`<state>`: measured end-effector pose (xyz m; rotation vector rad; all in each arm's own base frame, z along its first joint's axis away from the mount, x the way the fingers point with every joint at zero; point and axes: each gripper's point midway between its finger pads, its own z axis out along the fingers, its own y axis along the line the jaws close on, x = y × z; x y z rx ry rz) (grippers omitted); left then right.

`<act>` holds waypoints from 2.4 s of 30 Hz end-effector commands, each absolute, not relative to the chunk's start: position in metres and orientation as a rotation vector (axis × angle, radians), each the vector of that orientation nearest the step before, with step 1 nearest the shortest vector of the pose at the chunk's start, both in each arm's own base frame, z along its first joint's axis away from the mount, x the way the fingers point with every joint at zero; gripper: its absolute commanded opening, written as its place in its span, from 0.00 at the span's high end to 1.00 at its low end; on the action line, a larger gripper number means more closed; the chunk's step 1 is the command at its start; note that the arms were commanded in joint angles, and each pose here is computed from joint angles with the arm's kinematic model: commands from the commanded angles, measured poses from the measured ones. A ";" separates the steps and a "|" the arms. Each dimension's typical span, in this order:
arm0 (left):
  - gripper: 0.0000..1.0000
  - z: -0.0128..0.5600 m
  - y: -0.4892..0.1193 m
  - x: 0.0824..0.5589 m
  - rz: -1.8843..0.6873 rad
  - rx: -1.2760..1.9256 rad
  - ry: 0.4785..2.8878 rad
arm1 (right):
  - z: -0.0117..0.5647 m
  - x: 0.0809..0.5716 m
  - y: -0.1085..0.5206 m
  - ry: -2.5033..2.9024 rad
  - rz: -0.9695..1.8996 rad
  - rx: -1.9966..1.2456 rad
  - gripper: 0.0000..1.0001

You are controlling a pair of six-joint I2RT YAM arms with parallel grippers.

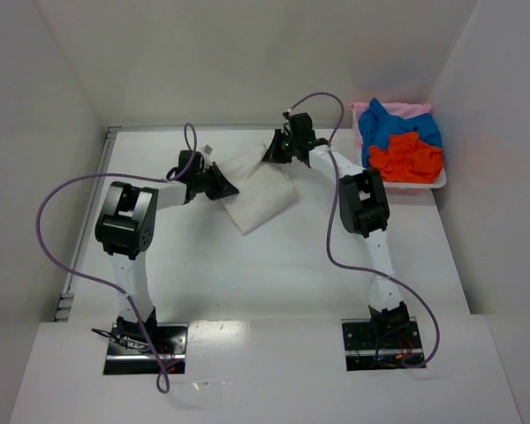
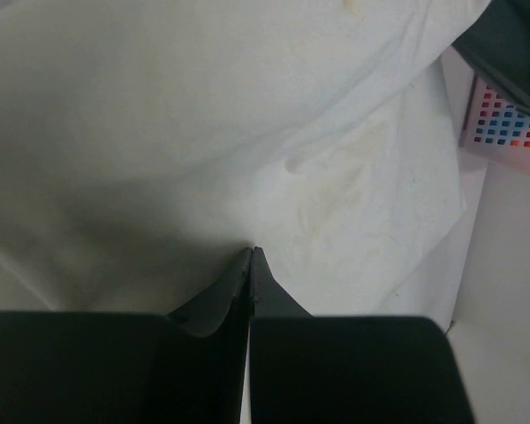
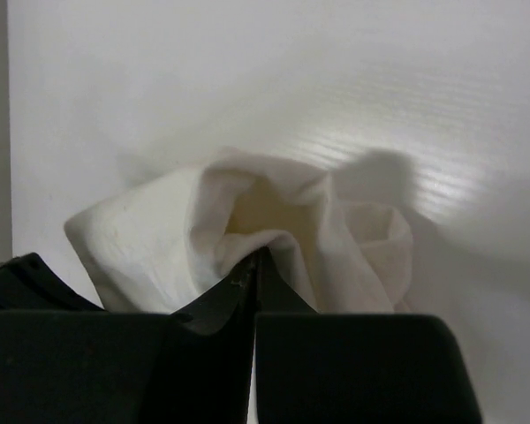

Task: Fold and stack the t-shirts
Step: Smooth out wrinkles on the folded tshirt

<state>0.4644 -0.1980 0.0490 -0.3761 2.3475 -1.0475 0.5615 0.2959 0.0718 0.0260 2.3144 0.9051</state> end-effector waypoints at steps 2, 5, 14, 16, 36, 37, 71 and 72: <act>1.00 0.052 -0.205 0.478 -1.086 -0.349 2.309 | 0.083 0.581 0.305 2.272 0.950 0.008 1.00; 1.00 0.045 -0.205 0.476 -1.079 -0.349 2.327 | 0.079 0.592 0.309 2.269 0.961 0.027 1.00; 1.00 0.063 -0.186 0.490 -1.062 -0.350 2.286 | 0.132 0.622 0.319 2.160 1.018 0.005 1.00; 1.00 0.077 -0.183 0.495 -1.075 -0.323 2.260 | 0.156 0.625 0.311 2.129 1.006 0.013 1.00; 1.00 0.166 -0.245 0.537 -1.371 0.194 1.994 | 0.118 0.507 0.266 2.301 0.922 0.027 1.00; 1.00 0.157 -0.244 0.540 -1.364 0.177 2.009 | 0.109 0.502 0.266 2.319 0.933 0.024 1.00; 0.98 0.094 -0.219 0.605 -0.995 -0.165 2.094 | 0.059 0.476 0.219 2.448 0.684 0.075 1.00; 0.95 0.119 -0.223 0.599 -1.031 -0.099 2.057 | 0.078 0.483 0.221 2.408 0.694 0.067 1.00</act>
